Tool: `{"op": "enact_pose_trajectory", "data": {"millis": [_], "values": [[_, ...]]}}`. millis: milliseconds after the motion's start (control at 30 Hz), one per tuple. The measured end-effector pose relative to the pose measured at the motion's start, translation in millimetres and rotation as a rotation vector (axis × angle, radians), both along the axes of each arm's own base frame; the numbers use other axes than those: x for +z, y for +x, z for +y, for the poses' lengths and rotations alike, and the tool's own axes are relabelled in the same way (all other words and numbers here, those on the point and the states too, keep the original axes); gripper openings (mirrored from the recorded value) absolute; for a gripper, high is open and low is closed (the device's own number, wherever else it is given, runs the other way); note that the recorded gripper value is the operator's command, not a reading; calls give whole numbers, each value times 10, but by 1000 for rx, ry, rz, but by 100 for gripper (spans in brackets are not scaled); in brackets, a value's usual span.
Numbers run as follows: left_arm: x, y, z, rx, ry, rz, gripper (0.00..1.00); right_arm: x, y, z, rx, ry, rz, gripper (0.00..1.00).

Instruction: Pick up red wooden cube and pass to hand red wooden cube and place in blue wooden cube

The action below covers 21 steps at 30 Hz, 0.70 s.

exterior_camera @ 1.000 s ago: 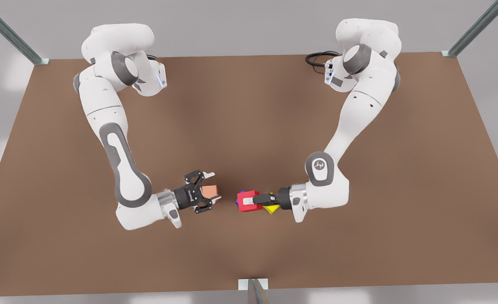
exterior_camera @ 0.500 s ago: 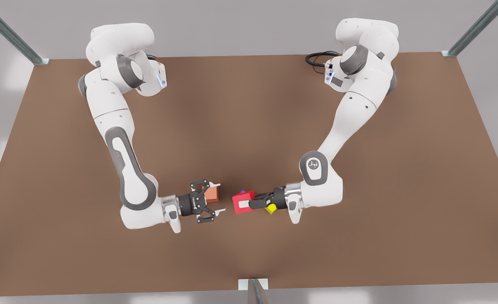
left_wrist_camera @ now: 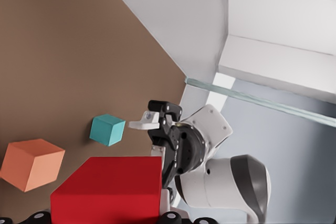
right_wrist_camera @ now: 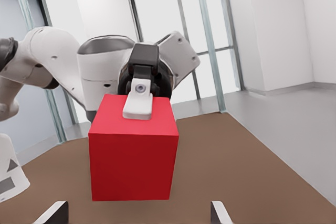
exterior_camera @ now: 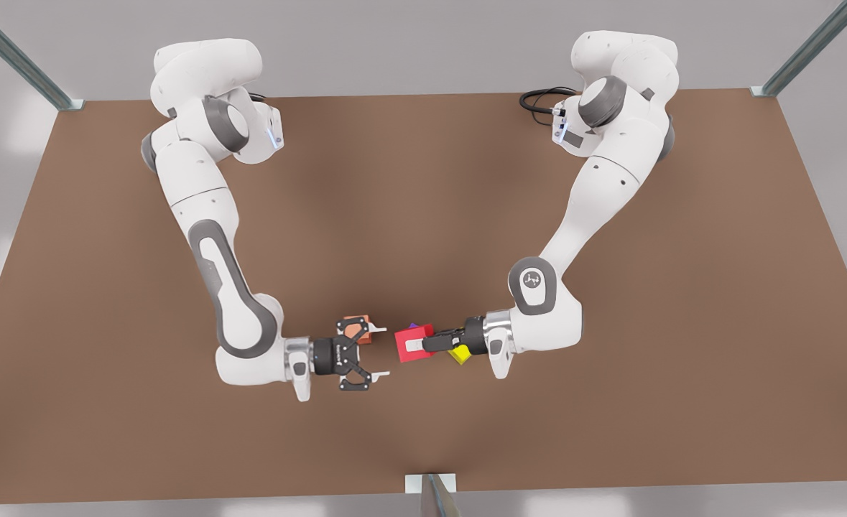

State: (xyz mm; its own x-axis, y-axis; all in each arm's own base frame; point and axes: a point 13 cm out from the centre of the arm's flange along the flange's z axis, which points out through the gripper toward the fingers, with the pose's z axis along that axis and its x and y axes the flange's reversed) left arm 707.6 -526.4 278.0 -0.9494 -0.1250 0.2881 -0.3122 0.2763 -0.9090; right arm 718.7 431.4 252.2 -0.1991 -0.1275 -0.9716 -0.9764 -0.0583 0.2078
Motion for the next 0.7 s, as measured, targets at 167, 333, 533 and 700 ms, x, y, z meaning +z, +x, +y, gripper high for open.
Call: {"op": "enact_pose_trajectory", "data": {"millis": [167,333,533,700], "values": [[0,1,-1,-10,-1,-34,64,32,-45,174,-8,28,-6,100],[2,0,-2,-18,-1,-59,64,46,-76,302,-13,40,-16,100],[-11,-31,-51,-26,-8,-72,64,63,-100,410,-19,48,-28,100],[-48,-83,-141,-32,-12,-76,64,109,-157,562,-17,64,-31,100]]}}
